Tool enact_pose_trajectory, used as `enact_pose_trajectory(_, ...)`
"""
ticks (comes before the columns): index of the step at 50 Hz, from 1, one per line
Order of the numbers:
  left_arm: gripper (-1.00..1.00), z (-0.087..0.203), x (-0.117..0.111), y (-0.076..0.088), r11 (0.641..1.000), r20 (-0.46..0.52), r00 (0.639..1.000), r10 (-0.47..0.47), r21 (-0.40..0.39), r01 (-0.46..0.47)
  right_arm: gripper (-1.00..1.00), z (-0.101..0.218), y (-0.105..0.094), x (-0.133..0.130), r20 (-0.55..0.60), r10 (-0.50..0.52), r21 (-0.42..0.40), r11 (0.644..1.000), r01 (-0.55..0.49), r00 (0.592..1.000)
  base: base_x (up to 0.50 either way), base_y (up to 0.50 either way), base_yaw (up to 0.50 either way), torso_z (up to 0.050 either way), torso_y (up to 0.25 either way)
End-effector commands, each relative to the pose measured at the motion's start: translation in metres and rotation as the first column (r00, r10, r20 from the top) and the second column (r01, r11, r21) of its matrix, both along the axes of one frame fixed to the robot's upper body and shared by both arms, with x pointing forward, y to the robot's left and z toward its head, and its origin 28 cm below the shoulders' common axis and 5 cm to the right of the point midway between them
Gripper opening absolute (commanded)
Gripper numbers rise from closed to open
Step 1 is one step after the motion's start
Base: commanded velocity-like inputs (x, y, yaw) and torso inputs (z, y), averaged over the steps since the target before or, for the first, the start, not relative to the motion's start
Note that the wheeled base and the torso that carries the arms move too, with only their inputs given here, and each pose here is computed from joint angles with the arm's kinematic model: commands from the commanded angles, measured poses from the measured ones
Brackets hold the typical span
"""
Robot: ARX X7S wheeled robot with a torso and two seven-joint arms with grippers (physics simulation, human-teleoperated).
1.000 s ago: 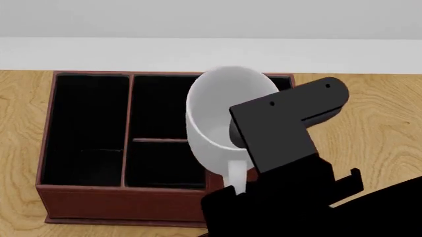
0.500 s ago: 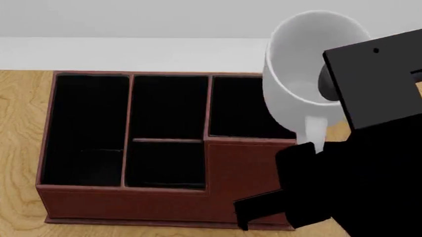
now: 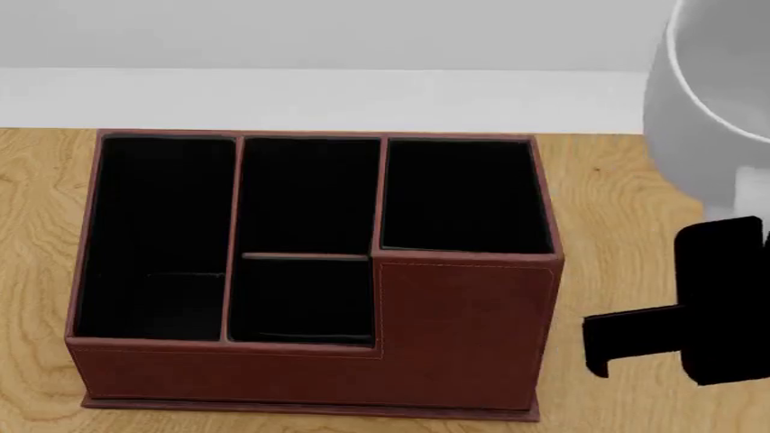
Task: Pick up the white mug and place it to the right of the caddy.
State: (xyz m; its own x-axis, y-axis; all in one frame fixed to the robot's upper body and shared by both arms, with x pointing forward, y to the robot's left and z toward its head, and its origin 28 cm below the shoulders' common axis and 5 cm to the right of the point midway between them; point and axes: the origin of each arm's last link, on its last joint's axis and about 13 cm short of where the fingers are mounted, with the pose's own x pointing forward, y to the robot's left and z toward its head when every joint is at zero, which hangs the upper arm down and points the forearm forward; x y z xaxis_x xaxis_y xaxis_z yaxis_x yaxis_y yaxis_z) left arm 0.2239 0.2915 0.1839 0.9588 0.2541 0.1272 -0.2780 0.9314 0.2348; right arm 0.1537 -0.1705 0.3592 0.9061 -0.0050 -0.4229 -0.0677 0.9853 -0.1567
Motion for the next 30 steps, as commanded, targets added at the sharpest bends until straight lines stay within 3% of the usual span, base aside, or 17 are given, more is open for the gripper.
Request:
enact_pose_trajectory(1, 1.0, 0.002, -0.001, -0.002, 1.0, 0.004, 1.0, -0.006, 0.0, 0.006, -1.0, -0.001, -0.015, 0.008, -0.023, -0.04, -0.021, 0.999, 0.039, 0.999, 0.0, 0.0, 0.0, 0.0, 0.0)
enact_pose_trajectory(30, 1.0, -0.004, 0.002, -0.004, 1.0, -0.011, 1.0, 0.001, 0.009, 0.0, -1.0, -0.044, -0.031, 0.112, -0.189, -0.033, -0.02, 0.999, 0.03, 0.981, 0.0, 0.0, 0.0, 0.0, 0.001)
